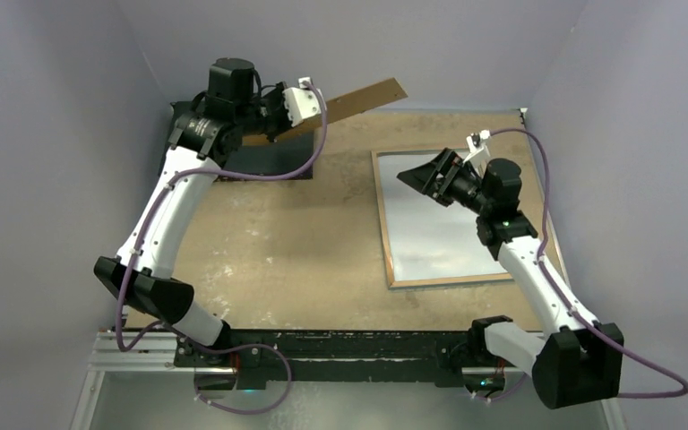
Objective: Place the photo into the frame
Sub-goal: Turn over the photo frame item at the center of the board.
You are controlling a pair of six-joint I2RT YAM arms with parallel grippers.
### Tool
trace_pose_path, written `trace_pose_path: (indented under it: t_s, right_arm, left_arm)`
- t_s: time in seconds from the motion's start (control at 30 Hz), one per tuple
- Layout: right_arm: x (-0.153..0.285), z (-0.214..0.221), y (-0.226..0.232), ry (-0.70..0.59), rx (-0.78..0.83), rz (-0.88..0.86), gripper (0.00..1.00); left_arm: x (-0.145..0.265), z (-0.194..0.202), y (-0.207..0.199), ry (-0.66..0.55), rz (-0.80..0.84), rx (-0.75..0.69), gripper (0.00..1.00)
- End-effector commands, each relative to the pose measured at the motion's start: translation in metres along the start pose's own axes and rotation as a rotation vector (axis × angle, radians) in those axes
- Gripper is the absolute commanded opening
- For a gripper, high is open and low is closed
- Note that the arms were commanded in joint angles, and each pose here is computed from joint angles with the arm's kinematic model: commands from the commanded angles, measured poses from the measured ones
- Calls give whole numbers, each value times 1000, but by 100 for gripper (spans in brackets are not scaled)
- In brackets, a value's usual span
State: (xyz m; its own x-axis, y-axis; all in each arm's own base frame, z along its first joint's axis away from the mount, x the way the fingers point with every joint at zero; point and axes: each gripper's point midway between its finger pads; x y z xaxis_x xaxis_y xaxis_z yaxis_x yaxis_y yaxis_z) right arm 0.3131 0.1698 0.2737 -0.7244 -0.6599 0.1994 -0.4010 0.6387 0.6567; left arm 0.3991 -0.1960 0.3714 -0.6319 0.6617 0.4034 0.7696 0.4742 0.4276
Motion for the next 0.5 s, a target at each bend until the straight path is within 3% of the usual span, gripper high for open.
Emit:
trace_pose_path:
  t_s: [0.0,0.2,0.47]
  right_arm:
    - [-7,-10,19,-123,146,-203,99]
    - [-15,-21,40,-251,273,-358,99]
    - [-41,-16,54,-307,321,-515,99]
  left_arm:
    - [21,-47,2,-100,9,95,0]
    - [37,-85,-12,-194,98,330,0]
    - [59,-128,-17,-349,141,532,0]
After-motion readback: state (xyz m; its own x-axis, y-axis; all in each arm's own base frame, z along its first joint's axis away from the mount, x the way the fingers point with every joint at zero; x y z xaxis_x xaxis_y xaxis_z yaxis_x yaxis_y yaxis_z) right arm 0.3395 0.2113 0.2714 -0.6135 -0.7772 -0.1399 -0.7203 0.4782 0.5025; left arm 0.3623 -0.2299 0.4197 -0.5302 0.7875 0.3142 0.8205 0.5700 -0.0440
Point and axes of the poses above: each gripper's point midway between its finger pads, its own x axis back along the fingers, its own y axis along the line the jaws close on, z = x × y, and after that the axes turned 13 degrees about x, right-handed
